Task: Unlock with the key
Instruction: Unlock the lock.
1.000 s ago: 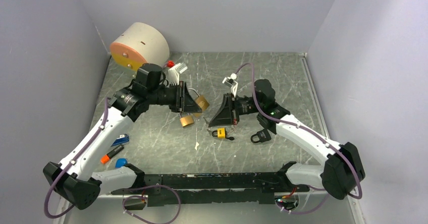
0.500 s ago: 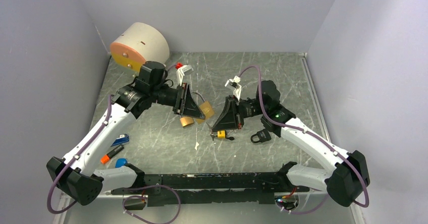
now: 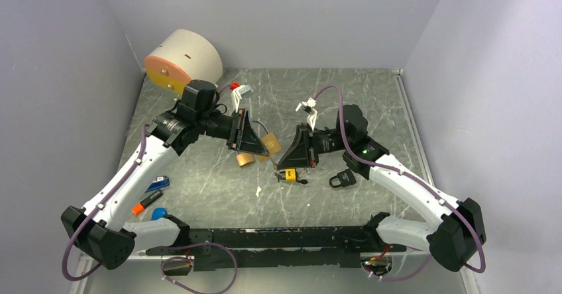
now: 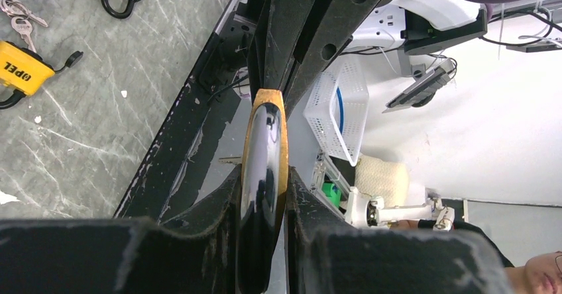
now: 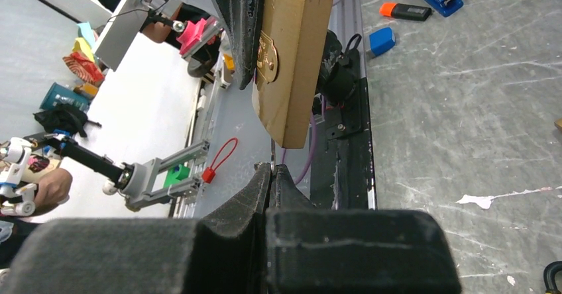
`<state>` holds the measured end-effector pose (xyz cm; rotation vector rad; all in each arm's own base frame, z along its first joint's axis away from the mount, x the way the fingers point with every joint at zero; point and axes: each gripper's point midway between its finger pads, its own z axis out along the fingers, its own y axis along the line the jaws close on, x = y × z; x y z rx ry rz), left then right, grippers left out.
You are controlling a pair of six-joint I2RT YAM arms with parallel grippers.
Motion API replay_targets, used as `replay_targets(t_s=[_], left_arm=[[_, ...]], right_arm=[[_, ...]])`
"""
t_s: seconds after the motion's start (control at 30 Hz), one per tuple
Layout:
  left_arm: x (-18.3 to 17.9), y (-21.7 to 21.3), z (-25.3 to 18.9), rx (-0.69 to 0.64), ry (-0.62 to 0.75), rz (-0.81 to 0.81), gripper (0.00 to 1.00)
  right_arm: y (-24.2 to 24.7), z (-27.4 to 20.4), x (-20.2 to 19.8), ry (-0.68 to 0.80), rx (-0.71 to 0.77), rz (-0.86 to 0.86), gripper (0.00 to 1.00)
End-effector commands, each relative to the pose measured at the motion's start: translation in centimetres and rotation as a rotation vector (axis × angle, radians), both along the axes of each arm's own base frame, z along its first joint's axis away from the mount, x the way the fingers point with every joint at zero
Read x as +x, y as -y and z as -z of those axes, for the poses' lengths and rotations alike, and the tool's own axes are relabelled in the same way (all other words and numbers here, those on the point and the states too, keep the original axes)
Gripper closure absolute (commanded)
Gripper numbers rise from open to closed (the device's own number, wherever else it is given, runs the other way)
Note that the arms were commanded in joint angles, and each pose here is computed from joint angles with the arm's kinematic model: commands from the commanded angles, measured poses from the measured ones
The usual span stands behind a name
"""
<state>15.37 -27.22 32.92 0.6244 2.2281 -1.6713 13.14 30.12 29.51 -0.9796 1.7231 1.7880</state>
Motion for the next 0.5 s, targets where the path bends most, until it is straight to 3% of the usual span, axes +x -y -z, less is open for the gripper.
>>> replay_targets(t_s=[0.0, 0.47], left_arm=[[-1.39, -0.16, -3.59, -0.107, 0.132, 0.077, 0.98], [-1.98, -0.84, -2.91, -0.076, 0.153, 0.069, 0.97]], right_arm=[[-0.33, -3.67, 0.99, 0.111, 0.086, 0.048, 1.0], [0.27, -3.16, 1.6, 0.105, 0.076, 0.076, 1.0]])
